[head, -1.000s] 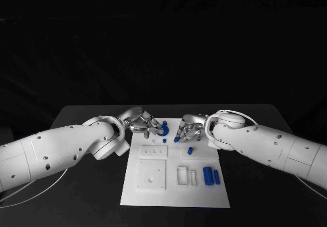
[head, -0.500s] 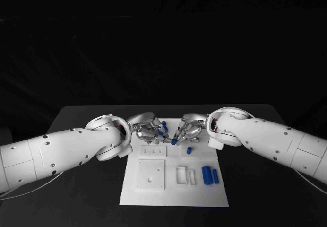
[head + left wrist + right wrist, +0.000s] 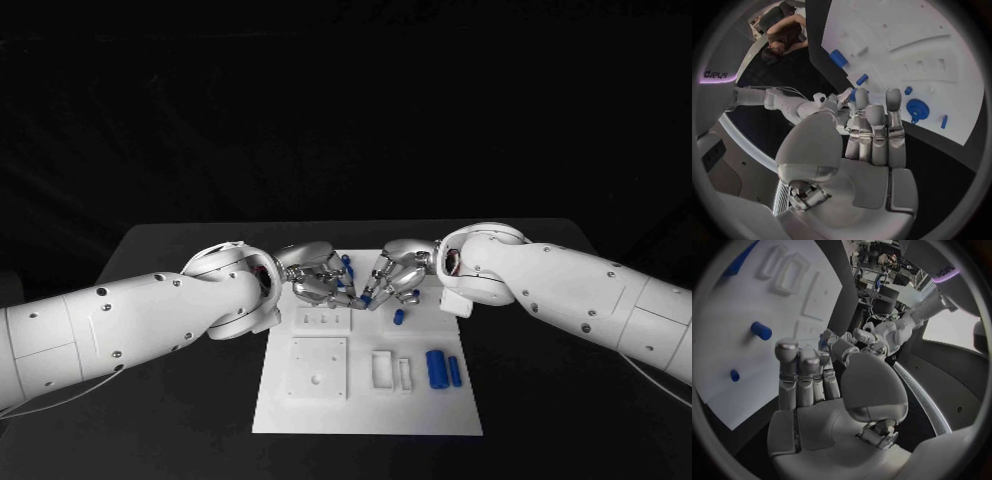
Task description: Assemble the parts on the task board
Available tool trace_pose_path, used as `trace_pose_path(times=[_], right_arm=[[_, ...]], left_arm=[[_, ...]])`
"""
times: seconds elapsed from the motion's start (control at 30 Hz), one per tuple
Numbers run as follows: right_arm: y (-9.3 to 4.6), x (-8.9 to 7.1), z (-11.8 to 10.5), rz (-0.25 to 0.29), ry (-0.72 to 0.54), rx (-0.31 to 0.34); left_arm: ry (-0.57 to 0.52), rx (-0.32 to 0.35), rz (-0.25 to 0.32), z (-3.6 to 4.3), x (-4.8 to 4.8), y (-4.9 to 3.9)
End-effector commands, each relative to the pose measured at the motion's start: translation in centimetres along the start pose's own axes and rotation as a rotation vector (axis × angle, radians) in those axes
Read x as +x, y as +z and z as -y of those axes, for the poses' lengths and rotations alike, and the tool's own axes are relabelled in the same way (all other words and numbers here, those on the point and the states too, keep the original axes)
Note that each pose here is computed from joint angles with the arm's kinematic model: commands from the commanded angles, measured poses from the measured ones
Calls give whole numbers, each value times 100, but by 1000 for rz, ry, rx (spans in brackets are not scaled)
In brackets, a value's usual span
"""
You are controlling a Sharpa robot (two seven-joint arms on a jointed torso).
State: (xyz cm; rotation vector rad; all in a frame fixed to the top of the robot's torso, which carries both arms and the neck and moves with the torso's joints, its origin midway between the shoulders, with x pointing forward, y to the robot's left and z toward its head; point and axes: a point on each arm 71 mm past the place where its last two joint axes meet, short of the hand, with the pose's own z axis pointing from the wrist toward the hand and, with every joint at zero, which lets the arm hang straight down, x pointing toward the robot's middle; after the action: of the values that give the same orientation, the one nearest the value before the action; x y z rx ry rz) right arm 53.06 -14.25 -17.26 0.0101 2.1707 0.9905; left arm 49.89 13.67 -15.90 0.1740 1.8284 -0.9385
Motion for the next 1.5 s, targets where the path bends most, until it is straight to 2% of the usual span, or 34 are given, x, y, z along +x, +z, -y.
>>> trace_pose_path(times=[0.03, 0.3, 0.67, 0.87, 1.1, 1.5], right_arm=[[-4, 50, -5, -70, 8, 3], [-6, 56, 15, -89, 6, 13], [0, 50, 14, -83, 7, 12], [4, 53, 7, -82, 7, 10], [13, 57, -6, -82, 7, 7], [32, 89, -52, -105, 28, -8]], left_arm=[[21, -13, -9, 5, 10, 8], [26, -25, -16, -1, 17, 9], [39, -38, -77, 14, 98, 17], [41, -44, -80, 9, 104, 18], [41, -40, -86, 38, 123, 43], [30, -28, -65, 74, 126, 76]])
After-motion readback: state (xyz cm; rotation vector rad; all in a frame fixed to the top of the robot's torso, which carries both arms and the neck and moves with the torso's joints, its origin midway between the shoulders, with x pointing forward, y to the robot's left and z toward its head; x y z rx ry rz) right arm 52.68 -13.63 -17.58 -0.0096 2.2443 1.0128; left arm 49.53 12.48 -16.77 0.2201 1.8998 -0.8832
